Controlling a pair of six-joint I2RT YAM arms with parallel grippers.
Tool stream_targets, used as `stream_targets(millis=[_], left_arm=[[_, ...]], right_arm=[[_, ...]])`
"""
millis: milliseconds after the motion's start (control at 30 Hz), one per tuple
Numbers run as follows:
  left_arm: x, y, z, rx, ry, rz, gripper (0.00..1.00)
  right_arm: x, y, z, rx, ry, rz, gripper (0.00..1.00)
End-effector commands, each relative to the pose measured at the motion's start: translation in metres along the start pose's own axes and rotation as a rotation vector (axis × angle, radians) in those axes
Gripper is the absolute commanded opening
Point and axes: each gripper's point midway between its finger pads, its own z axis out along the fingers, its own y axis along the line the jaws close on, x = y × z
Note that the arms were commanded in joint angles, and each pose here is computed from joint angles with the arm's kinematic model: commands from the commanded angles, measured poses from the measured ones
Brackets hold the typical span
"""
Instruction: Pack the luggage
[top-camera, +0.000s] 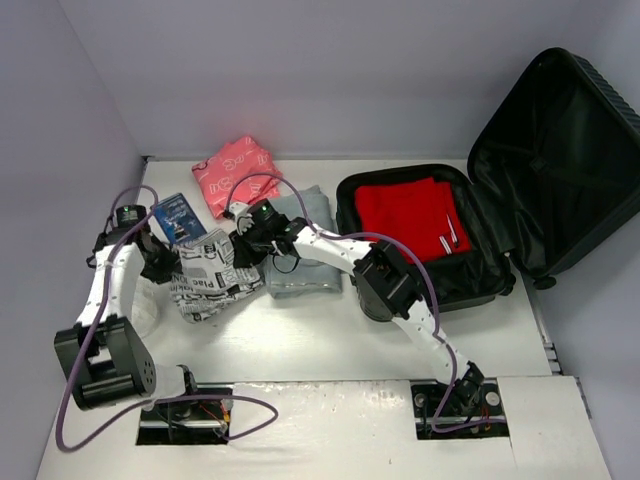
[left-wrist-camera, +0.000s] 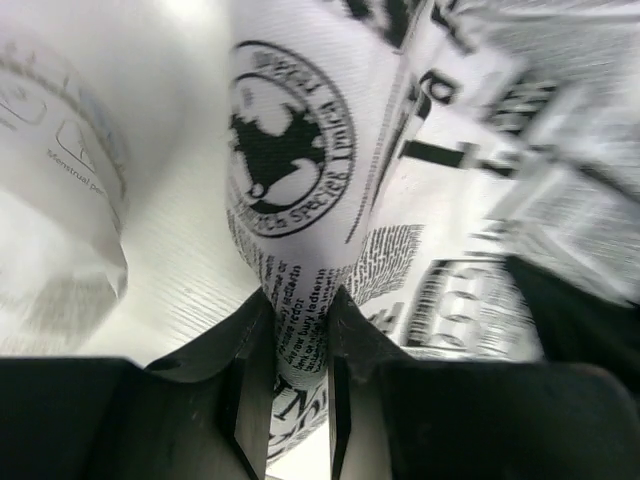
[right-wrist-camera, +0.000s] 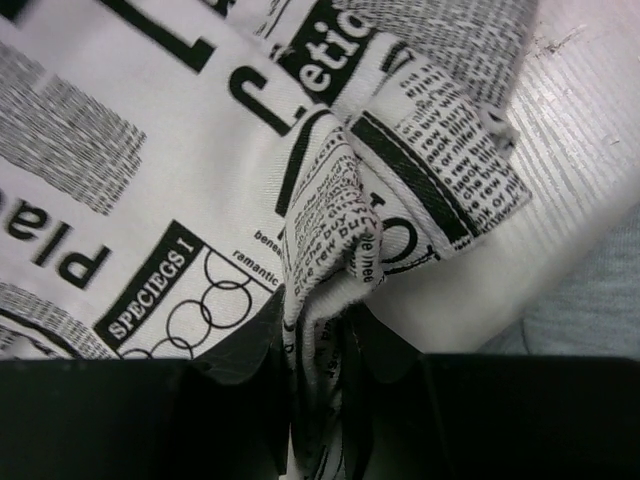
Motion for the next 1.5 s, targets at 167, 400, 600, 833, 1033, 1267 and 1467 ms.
stream_targets(millis=[167, 400, 600, 833, 1033, 1267, 1467], left_arm=[[-0.052, -0.066, -0.111, 0.299, -0.244, 0.055, 0.00], [-0.040, -0.122, -0.169, 0.520, -0.280, 0.093, 0.00], [-0.001, -0.196, -0.199, 0.688, -0.260, 0.153, 0.00], [0.088, -0.301, -0.218, 0.877, -0.161, 0.294, 0.00], [0.173, -0.377, -0.214, 0.944, -0.083, 0.403, 0.00], [0.242, -0.421, -0.190, 0.951, -0.007, 0.475, 0.00], [0.282, -0.439, -0.175, 0.947, 0.044, 0.513, 0.00]], right_arm=[[-0.146, 0.074, -0.108, -0.035, -0.306, -0.130, 0.00], [-0.153, 0.051, -0.164, 0.076, -0.354, -0.095, 0.00], [-0.143, 0.001, -0.248, 0.252, -0.410, -0.049, 0.00], [-0.080, -0.065, -0.352, 0.535, -0.408, 0.016, 0.00], [-0.028, -0.108, -0.447, 0.849, -0.399, 0.019, 0.00], [0.044, -0.156, -0.497, 1.037, -0.327, 0.150, 0.00], [0.089, -0.181, -0.511, 1.151, -0.242, 0.234, 0.00]])
